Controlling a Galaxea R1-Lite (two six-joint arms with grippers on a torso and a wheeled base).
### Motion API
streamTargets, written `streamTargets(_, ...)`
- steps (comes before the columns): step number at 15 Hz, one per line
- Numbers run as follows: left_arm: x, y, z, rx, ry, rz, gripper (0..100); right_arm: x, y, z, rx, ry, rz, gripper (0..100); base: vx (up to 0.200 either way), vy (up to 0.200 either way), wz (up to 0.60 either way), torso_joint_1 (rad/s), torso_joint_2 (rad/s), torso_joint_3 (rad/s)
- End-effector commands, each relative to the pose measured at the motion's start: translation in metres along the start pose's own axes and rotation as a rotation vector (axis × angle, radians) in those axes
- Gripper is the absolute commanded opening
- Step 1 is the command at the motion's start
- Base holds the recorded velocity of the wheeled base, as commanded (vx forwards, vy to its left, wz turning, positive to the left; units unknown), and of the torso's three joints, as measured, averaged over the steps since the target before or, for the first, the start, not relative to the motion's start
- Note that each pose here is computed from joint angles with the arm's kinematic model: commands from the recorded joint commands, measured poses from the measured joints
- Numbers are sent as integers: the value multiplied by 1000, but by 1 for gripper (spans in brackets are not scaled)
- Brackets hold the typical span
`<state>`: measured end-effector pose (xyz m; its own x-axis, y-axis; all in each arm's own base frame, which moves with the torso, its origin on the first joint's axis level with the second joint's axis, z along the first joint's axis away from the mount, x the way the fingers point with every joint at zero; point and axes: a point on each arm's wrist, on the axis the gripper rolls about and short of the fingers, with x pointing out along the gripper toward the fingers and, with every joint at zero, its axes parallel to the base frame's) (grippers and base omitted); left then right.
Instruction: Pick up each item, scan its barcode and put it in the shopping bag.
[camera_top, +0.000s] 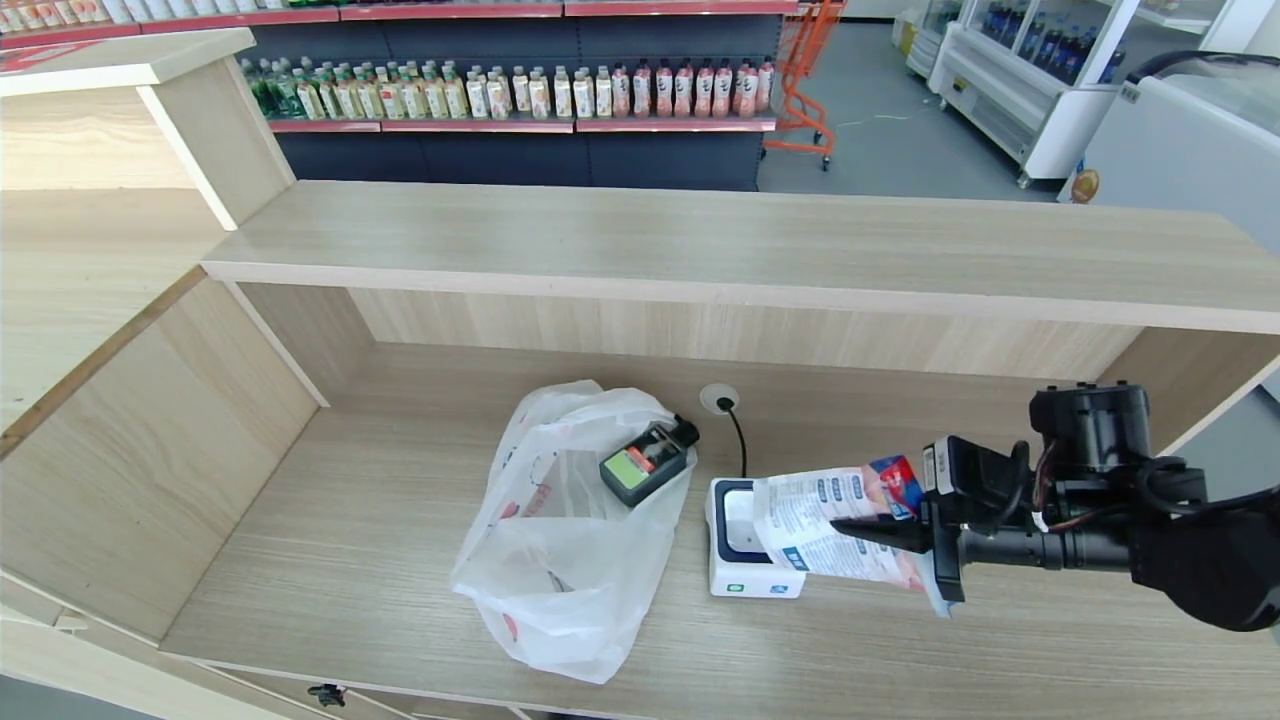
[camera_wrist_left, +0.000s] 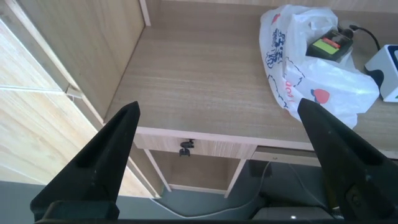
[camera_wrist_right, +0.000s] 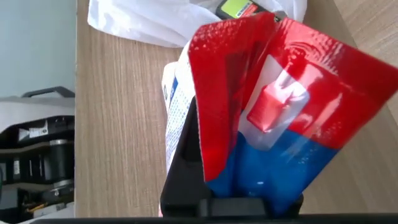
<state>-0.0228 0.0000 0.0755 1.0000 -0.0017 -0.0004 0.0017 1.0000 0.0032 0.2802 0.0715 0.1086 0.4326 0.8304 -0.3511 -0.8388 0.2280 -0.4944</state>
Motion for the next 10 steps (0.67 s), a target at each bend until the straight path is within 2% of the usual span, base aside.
streamTargets(1,0,0,0,0,0,0,100,12,-4,-11,-6,-5,25,0,0,0,0,0,0,0)
streamTargets(10,0,0,0,0,0,0,100,44,-36,-7,-84,-56,8,0,0,0,0,0,0,0)
